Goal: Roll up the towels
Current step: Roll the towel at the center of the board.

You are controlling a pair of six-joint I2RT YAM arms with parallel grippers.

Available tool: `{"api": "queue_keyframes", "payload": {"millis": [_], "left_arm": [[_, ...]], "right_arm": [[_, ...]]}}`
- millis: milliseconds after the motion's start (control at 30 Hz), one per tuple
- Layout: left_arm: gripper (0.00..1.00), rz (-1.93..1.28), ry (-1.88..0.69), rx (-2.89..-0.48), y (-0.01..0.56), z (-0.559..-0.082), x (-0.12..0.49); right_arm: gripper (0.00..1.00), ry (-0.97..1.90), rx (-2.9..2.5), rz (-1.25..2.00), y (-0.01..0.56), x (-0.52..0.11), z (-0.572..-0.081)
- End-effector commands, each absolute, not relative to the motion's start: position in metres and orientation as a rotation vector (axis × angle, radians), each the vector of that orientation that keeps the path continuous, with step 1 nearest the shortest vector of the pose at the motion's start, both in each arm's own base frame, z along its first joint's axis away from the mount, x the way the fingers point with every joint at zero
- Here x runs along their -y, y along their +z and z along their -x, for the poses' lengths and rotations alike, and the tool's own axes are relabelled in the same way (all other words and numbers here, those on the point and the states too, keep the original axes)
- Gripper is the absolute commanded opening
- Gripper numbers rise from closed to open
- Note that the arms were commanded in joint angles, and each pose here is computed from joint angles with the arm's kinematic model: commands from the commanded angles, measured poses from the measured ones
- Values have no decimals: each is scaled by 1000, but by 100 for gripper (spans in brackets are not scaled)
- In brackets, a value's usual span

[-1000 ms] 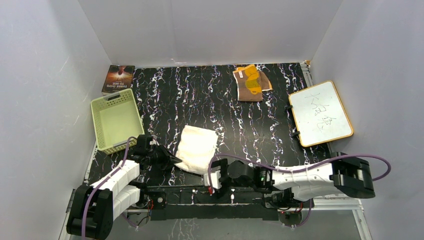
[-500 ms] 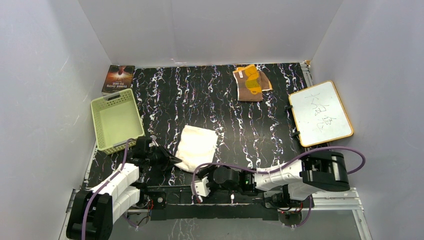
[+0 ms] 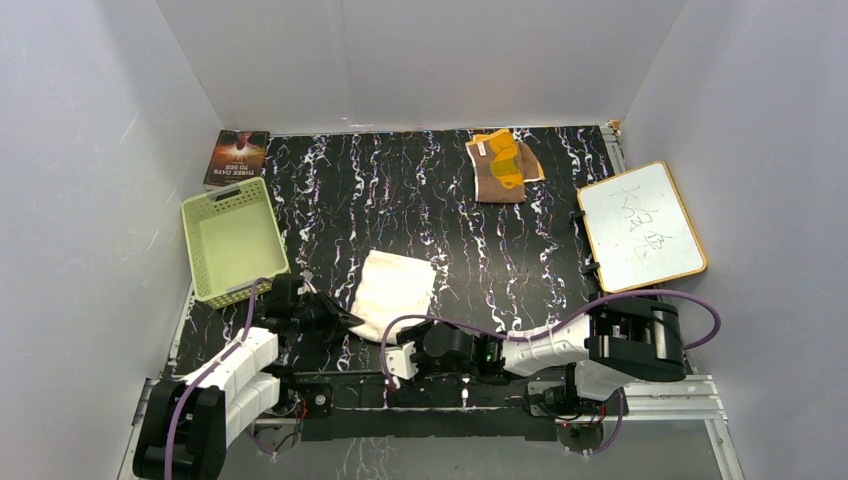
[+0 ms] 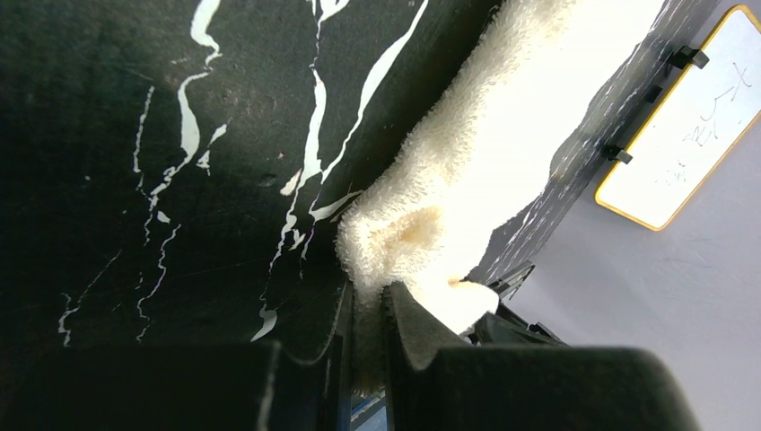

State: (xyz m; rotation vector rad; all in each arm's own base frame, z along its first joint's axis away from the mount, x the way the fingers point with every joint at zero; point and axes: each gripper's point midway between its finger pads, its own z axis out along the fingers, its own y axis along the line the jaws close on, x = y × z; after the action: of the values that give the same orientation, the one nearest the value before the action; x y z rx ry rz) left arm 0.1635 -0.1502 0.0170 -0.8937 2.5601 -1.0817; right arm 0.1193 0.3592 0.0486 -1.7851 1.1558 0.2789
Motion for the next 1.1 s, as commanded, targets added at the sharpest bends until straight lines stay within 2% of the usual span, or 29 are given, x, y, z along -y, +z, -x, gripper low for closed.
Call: {"api": "queue_keyframes", "payload": {"millis": [0,233,467,767,833,1067], "left_arm": [[0,925,-1063,-2594,9,-155,148],[0,917,-1062,-2603,9,-154,148],[0,913,-1058,-2607,10,-153,148],[0,913,-1051,-2614,10,-152,147],[0,911,-1050,-2616,10,-151,147],[0,903,-1051,-2605,15,-154,147]], "right_arm": [[51,335,-1169,1680,69,-374,-131],[48,392,-1227,1732,50,-371,-129],[33,447,-1350,1771,26,-363,-122],[28,476,-1491,1822,3,-346,-120],[25,483,-1533,1836,-3,-344,-120],[0,627,-1689,1866,-8,-341,-117]]}}
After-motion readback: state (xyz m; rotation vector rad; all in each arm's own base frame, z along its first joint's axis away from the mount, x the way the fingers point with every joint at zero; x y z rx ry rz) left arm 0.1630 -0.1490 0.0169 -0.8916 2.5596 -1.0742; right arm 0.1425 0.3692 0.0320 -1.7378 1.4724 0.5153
